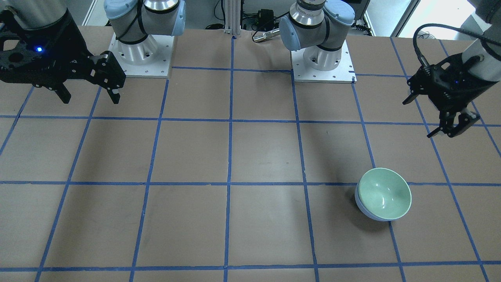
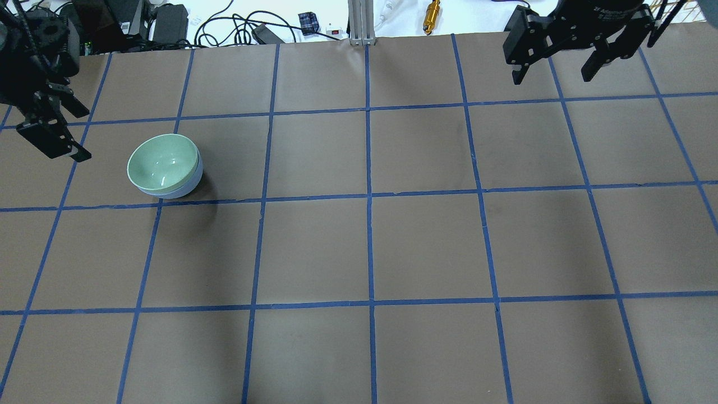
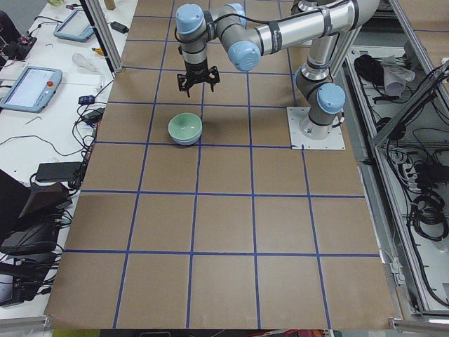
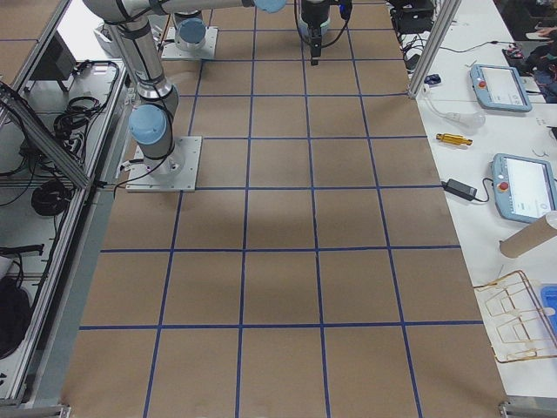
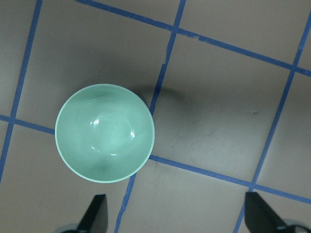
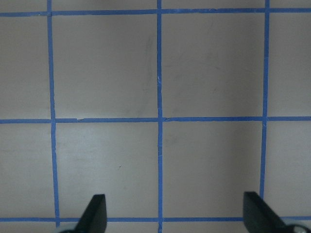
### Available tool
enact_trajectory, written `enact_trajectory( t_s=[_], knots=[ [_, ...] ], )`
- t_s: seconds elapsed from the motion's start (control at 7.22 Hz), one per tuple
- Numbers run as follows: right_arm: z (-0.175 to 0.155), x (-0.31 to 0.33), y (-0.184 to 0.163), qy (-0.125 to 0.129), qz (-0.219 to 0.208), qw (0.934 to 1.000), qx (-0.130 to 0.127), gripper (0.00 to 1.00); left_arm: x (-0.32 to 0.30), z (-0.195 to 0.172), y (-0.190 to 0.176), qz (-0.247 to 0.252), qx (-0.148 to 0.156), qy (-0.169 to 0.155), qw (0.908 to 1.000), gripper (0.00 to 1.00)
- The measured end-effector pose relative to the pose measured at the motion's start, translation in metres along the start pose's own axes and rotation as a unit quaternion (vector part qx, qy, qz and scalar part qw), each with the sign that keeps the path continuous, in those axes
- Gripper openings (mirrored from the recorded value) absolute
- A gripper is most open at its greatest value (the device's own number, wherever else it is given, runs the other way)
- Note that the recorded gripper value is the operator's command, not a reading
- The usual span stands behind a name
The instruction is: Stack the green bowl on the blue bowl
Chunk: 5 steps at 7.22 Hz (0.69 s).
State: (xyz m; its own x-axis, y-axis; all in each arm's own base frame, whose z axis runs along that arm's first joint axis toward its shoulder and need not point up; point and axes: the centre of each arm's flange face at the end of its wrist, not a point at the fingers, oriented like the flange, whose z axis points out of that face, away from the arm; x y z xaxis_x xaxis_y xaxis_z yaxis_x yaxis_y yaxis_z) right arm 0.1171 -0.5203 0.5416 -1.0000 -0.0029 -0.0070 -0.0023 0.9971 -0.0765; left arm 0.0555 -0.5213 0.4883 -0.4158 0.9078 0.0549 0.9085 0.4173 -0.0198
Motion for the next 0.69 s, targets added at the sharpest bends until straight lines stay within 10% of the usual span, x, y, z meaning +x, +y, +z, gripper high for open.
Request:
enact_trajectory(
  t_s=[0.42,0.69],
  knots=[
    [0.000,0.000,0.000,0.000,0.000,1.0000,0.000,1.00,0.035,-0.015,-0.052,-0.222,-0.003,0.000,0.9750,1.00],
    [0.000,0.000,0.000,0.000,0.000,1.0000,0.000,1.00,0.072,-0.005,-0.130,-0.351,-0.005,0.001,0.9363,1.00]
  ],
)
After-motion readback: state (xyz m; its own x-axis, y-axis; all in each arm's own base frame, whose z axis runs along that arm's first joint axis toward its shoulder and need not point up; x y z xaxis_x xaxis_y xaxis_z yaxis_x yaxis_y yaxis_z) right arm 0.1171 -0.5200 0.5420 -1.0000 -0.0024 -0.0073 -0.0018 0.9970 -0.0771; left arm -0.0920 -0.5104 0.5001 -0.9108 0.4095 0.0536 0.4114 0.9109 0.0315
